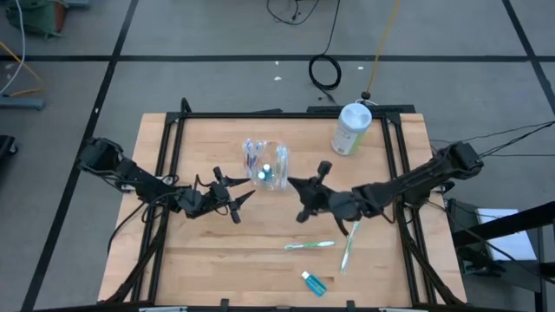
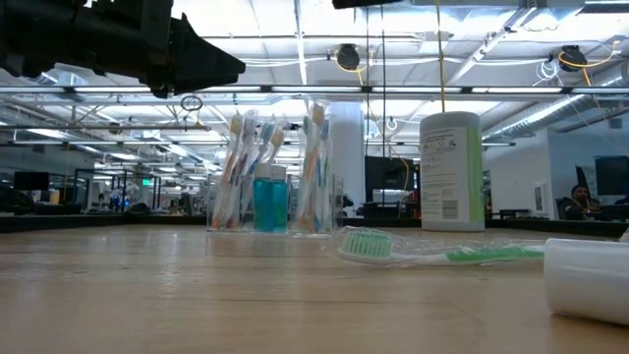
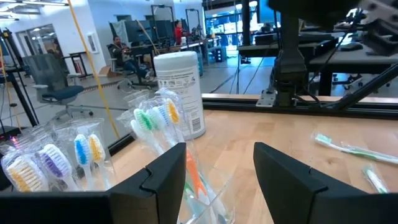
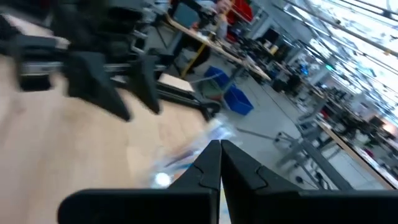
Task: Pick & Place toothbrushing station
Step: Put the left green toothbrush into the transparent organizer
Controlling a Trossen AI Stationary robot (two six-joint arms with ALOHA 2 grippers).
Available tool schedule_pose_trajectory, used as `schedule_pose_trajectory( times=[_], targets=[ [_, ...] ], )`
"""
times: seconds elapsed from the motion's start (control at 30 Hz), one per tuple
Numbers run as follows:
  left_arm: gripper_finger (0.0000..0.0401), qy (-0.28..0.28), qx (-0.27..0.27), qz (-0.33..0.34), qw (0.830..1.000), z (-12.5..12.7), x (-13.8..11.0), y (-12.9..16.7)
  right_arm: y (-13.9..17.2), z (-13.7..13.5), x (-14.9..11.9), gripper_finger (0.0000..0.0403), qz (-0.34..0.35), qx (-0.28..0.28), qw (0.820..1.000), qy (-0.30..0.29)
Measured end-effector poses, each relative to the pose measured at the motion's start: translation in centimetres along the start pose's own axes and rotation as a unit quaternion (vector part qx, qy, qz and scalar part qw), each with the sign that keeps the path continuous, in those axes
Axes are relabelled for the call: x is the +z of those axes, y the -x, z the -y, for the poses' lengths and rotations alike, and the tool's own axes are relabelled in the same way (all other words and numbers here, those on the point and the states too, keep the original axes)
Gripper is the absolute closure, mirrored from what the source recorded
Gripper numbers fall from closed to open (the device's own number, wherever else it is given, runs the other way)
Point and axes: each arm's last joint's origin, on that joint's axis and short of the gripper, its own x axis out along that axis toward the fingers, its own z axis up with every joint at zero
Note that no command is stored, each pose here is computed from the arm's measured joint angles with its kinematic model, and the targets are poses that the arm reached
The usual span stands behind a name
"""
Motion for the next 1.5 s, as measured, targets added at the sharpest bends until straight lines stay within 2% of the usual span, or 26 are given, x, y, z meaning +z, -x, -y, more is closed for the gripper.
schedule_pose_trajectory(
  times=[0.13,0.23,0.3,0.37,0.43,0.63,0.8,0.93,1.23,1.37,1.5],
  targets=[
    [0.021,-0.001,-0.026,0.002,1.0,0.1,0.0,0.0,1.6,-1.0,0.5,0.0403,0.012,0.027,1.0,0.003],
    [0.021,0.0,-0.067,0.007,0.998,0.4,0.0,0.0,2.5,-1.4,0.4,0.0403,0.004,0.047,0.998,-0.036],
    [0.021,0.0,-0.093,0.009,0.996,0.5,0.1,0.1,3.3,-1.5,0.0,0.0403,-0.014,0.102,0.993,-0.054],
    [0.021,0.001,-0.112,0.012,0.994,0.6,0.1,0.1,4.0,-1.4,-0.5,0.0403,-0.041,0.179,0.98,-0.077],
    [0.021,0.006,-0.124,0.018,0.992,0.7,0.2,0.1,4.4,-1.4,-1.2,0.0403,-0.081,0.231,0.965,-0.095],
    [0.021,0.032,-0.154,0.004,0.988,1.3,1.0,-1.3,4.7,-2.3,-4.5,0.0403,-0.149,0.251,0.95,-0.114],
    [0.021,0.017,-0.176,-0.024,0.984,2.7,0.8,-3.3,5.2,-3.2,-6.5,0.0403,-0.196,0.321,0.914,-0.151],
    [0.021,0.006,-0.191,-0.042,0.981,4.4,0.3,-5.1,5.3,-3.2,-7.0,0.0403,-0.205,0.323,0.911,-0.155],
    [0.021,-0.012,-0.214,-0.084,0.973,7.7,-0.4,-8.4,5.5,-2.7,-6.5,0.0403,-0.185,0.323,0.913,-0.166],
    [0.021,0.003,-0.22,-0.105,0.97,8.6,-0.4,-8.8,5.5,-2.7,-6.4,0.0403,-0.183,0.322,0.914,-0.166],
    [0.021,0.039,-0.224,-0.114,0.967,9.2,-0.4,-8.7,5.4,-2.5,-6.4,0.0403,-0.178,0.295,0.924,-0.165]
  ],
)
